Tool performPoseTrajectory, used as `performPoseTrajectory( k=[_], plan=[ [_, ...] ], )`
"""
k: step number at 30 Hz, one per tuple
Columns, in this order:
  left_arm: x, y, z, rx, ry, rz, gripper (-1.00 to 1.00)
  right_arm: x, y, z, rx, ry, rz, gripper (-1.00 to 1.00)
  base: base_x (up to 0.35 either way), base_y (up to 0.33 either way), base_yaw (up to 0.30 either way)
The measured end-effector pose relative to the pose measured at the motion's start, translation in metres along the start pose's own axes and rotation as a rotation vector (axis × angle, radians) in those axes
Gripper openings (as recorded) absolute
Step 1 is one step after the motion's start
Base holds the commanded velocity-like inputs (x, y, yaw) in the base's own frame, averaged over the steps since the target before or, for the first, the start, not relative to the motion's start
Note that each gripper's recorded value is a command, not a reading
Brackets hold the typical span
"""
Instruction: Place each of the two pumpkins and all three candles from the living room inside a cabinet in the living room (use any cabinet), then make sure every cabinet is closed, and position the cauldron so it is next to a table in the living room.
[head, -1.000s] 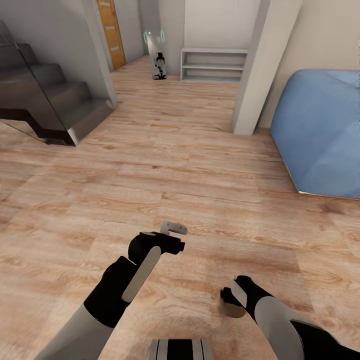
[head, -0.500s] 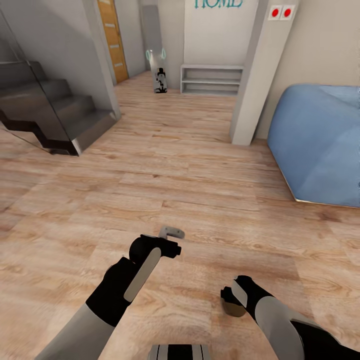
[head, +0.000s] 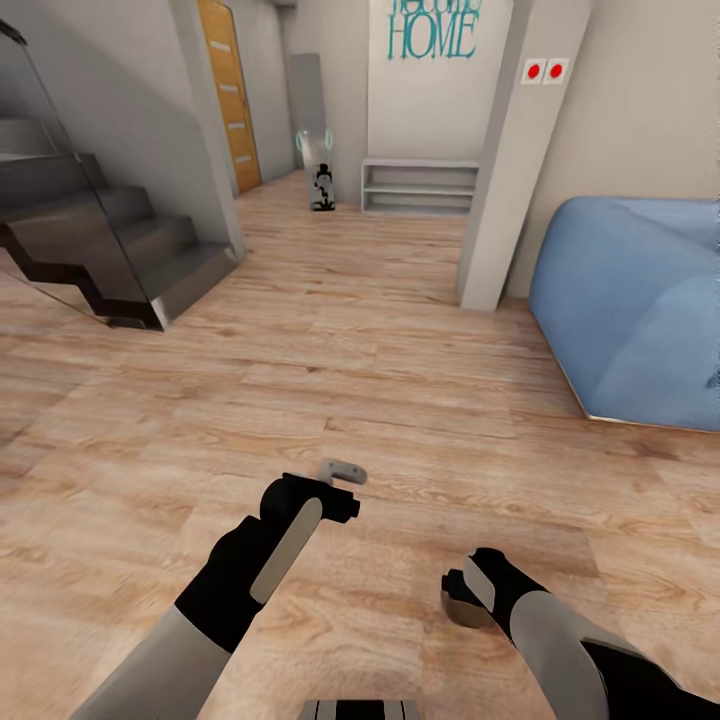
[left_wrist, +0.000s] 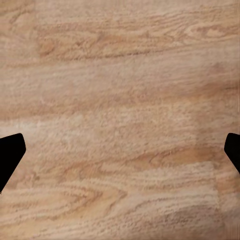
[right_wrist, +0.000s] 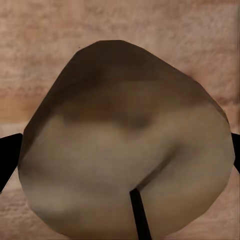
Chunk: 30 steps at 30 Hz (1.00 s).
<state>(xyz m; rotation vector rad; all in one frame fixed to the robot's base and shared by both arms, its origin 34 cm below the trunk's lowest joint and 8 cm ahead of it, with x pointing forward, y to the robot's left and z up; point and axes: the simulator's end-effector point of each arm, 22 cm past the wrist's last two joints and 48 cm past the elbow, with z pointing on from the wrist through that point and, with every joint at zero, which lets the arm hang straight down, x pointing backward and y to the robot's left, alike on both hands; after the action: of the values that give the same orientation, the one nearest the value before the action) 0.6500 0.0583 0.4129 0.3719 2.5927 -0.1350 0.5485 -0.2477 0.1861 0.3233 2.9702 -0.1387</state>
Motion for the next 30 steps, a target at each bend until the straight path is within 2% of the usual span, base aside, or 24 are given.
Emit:
performPoseTrajectory(
  k=[11, 30],
  plan=[
    [-0.016, -0.001, -0.021, -0.006, -0.042, 0.007, 1.0, -0.017, 0.0, -0.02, -0.009, -0.043, 0.01, -1.0, 0.0, 0.0, 0.024],
    [-0.041, 0.001, -0.059, -0.03, -0.115, 0.019, 1.0, -0.043, 0.005, -0.057, -0.028, -0.118, 0.013, -1.0, 0.0, 0.0, 0.271]
  ],
)
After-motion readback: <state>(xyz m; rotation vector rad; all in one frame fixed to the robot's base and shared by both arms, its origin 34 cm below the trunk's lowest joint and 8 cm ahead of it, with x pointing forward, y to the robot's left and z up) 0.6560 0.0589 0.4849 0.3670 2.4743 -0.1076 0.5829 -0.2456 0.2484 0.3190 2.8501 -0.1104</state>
